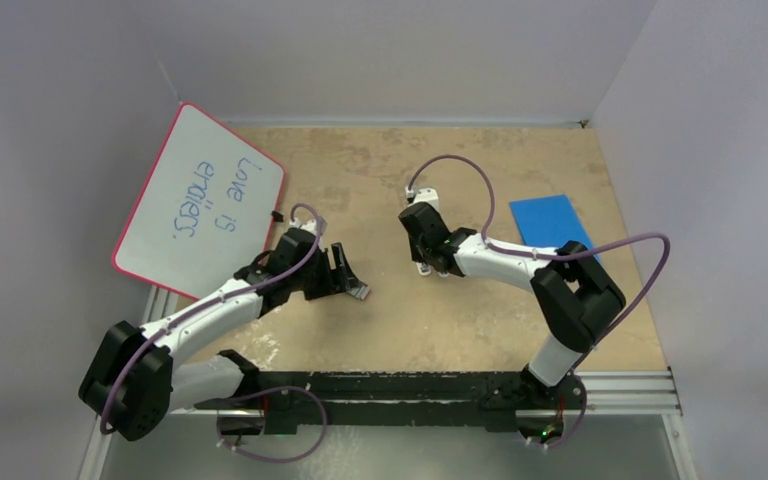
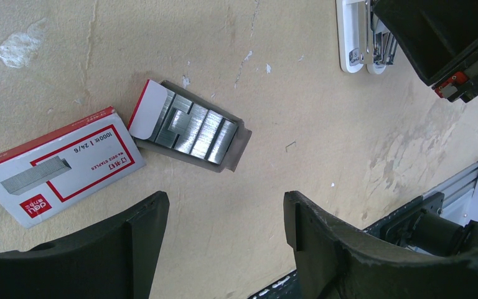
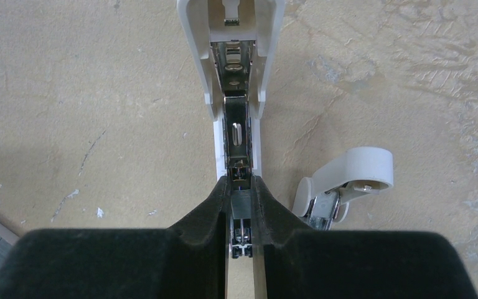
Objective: Load the staples into the stapler
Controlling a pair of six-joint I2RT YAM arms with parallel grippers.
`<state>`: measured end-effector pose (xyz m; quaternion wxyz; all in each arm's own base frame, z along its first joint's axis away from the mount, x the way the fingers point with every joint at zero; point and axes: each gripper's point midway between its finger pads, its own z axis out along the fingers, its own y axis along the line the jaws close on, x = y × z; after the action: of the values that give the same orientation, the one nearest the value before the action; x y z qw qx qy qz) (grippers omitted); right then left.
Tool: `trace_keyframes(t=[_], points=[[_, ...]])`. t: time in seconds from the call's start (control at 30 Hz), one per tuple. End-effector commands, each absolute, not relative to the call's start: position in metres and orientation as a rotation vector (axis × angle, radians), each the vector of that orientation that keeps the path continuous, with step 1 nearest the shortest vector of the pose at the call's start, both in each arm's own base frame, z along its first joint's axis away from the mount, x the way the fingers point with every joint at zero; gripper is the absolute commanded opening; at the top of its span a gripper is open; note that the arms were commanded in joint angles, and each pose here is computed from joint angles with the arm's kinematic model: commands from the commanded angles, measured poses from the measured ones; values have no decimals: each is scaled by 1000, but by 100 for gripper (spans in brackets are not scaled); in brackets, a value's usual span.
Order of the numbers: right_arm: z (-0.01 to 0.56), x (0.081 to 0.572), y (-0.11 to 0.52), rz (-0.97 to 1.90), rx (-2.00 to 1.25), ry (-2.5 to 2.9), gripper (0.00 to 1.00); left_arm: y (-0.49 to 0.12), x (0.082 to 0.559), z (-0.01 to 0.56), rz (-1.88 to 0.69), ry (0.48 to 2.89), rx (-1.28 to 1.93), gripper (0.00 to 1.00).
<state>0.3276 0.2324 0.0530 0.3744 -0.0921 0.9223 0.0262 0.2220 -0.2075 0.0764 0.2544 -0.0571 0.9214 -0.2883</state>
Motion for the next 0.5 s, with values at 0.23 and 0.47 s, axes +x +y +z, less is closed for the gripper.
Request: trace_keyframes(t=[0.23,0.47], points=[[79,333,238,142,-218,2292,15,-215,237,93,-816,2442,-157,67],[75,331,239,153,-227,2300,15,-215,236,90,-812,2451,-158,67]])
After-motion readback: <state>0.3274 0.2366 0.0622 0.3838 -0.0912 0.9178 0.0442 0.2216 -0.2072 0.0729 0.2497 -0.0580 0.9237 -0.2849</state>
